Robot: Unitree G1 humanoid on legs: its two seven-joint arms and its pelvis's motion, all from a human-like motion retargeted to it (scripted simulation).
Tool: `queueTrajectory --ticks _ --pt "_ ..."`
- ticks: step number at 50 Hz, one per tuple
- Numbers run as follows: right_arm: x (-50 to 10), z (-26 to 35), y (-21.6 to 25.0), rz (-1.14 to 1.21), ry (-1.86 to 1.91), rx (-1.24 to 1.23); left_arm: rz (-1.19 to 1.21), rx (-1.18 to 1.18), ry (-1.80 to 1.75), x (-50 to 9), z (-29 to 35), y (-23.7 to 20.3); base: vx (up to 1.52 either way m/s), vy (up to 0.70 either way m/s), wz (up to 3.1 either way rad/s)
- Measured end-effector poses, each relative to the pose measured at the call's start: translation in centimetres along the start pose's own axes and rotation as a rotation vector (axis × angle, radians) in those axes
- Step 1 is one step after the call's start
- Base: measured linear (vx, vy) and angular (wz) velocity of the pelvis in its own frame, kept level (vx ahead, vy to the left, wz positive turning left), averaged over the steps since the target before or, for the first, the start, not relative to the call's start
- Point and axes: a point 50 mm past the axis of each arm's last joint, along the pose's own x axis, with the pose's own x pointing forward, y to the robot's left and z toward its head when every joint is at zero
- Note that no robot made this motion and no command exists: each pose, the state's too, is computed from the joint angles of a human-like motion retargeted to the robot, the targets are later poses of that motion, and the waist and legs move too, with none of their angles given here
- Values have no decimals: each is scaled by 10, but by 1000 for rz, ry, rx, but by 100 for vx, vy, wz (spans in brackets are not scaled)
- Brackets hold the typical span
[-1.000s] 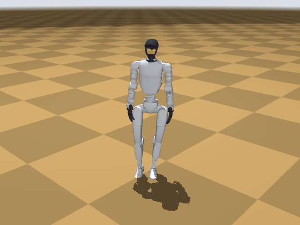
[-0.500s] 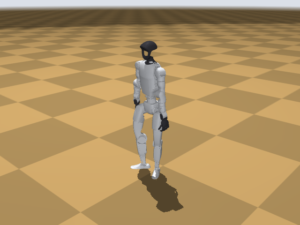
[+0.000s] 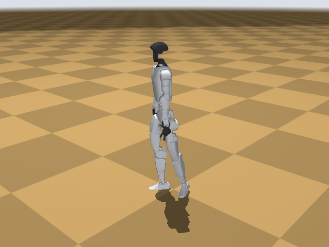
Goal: In place motions
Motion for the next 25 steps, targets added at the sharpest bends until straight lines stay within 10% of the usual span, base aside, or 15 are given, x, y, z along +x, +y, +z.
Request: queueTrajectory --ticks 25 --pt "-7 -39 -30 -61 166 17 23 -32 -71 0 12 -1 -2 -6 -67"
